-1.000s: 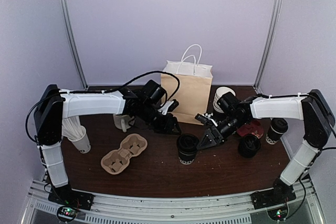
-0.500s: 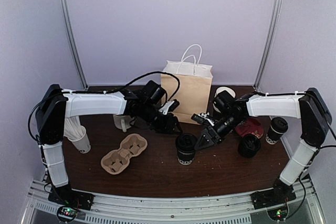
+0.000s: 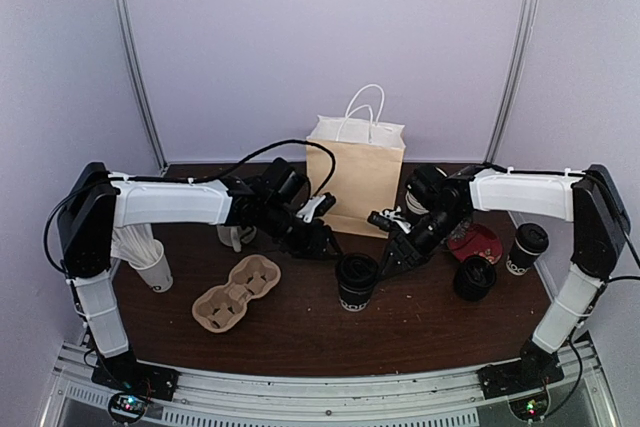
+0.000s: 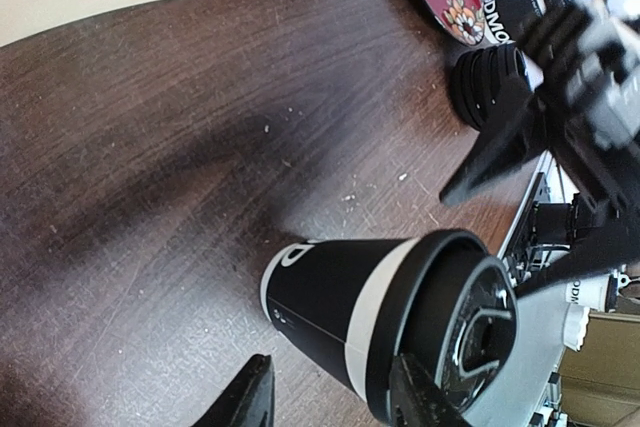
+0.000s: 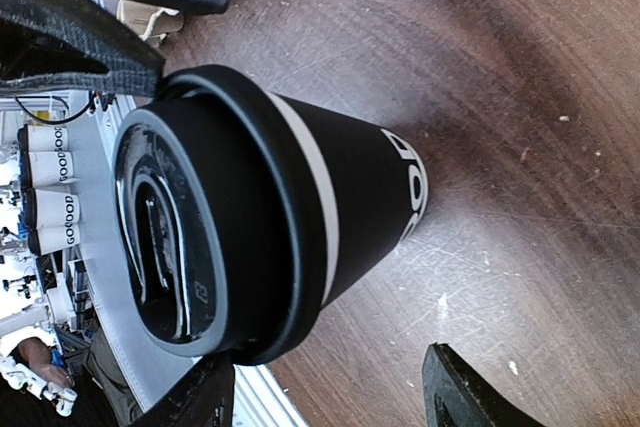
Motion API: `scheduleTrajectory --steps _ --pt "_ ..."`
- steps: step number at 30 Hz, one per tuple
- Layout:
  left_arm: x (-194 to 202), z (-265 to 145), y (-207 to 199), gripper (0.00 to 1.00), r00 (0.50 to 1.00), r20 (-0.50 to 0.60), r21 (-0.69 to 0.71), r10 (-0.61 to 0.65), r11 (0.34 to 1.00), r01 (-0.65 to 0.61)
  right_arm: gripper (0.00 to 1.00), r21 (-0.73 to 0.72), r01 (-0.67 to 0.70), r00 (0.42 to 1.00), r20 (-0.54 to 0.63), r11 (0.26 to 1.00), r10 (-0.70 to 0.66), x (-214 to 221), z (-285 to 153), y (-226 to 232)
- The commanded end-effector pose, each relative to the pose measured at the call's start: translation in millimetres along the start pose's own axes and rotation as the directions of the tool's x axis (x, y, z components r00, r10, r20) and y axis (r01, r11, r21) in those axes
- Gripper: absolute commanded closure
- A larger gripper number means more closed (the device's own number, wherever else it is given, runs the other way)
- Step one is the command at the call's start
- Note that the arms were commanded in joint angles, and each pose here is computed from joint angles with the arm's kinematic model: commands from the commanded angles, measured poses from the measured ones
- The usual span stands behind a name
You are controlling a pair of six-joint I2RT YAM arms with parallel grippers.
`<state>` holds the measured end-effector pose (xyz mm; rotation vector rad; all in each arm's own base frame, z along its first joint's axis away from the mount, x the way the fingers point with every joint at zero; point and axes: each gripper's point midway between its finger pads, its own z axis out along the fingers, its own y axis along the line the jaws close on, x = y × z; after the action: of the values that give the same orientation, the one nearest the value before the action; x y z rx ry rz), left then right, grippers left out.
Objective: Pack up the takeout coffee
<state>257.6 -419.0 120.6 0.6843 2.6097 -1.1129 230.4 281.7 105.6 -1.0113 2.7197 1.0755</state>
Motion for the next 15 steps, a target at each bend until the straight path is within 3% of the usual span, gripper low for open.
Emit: scheduleTrajectory --steps 1,5,10,15 --pt "24.7 1.4 10.7 0.59 0.997 -0.065 -0.047 -0.039 0.998 0.036 0.34 0.175 -0.013 1.0 -0.018 0.984 0.016 -3.3 4.8 -41.7" --pt "19.3 2.0 8.9 0.59 0.998 -0.054 -0.046 -0.036 0.998 0.034 0.33 0.144 -0.003 1.0 -0.011 0.99 0.005 -8.5 3.3 -37.0" --pt "17.6 5.4 12.0 0.6 0.997 -0.051 -0.061 -0.058 0.997 0.055 0.32 -0.052 0.025 1.0 0.018 0.998 -0.024 -10.5 -1.6 1.1" --pt "21.7 6.0 12.8 0.62 0.996 -0.055 -0.07 -0.072 0.995 0.068 0.27 -0.135 0.045 0.997 0.062 0.99 -0.037 -1.7 -5.9 19.2"
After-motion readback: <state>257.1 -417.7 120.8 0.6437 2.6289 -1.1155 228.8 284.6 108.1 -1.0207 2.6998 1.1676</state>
